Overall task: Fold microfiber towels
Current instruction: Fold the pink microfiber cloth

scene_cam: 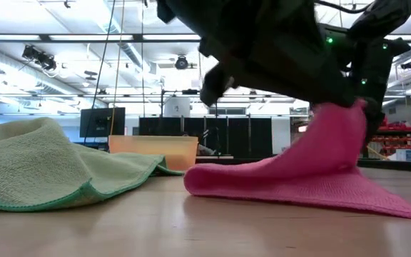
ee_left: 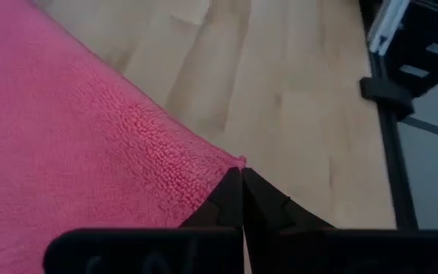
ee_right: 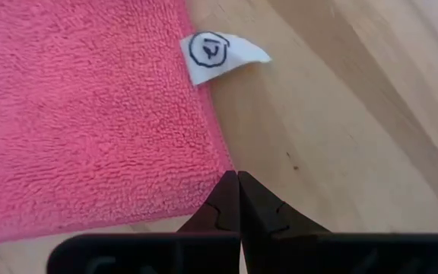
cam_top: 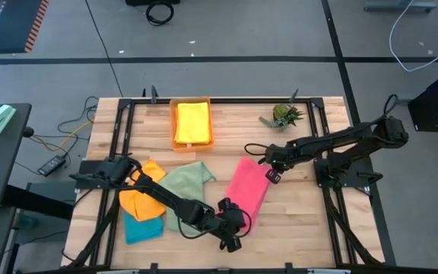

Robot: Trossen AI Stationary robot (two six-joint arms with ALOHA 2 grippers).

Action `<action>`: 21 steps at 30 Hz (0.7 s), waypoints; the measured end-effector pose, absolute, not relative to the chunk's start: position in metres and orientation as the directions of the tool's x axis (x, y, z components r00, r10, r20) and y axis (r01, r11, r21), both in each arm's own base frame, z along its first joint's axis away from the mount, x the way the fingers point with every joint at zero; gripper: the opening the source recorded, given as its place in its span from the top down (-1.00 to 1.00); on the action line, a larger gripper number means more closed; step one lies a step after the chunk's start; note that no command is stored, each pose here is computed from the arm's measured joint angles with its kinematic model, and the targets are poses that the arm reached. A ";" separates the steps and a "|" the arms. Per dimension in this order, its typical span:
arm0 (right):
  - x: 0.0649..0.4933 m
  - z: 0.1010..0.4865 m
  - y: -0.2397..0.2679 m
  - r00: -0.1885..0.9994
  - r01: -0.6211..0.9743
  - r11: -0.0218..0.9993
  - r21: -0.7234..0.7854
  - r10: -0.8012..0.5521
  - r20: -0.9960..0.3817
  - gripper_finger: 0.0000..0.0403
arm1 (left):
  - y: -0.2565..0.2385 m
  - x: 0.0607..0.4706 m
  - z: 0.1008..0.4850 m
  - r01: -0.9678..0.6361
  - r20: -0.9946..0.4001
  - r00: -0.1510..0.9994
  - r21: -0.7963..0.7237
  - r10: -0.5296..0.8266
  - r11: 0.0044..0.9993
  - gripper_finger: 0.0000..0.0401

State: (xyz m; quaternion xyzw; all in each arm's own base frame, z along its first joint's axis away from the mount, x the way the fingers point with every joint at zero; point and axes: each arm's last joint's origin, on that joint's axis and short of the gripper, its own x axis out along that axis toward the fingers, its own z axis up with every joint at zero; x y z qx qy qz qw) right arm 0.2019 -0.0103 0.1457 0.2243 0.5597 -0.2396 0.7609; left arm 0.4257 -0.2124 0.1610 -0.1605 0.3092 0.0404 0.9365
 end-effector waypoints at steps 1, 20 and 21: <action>0.202 0.145 -0.010 0.256 0.615 0.785 0.069 -0.116 -0.960 1.00 | -0.213 0.426 0.157 -0.175 -0.600 0.799 -0.289 -0.036 0.941 0.97; 0.203 0.145 -0.011 0.265 0.614 0.787 0.055 -0.140 -0.954 1.00 | -0.214 0.435 0.143 -0.132 -0.579 0.803 -0.399 -0.138 0.907 0.96; 0.203 0.145 -0.011 0.265 0.614 0.787 0.055 -0.140 -0.954 1.00 | -0.214 0.435 0.143 -0.131 -0.581 0.801 -0.403 -0.143 0.906 0.96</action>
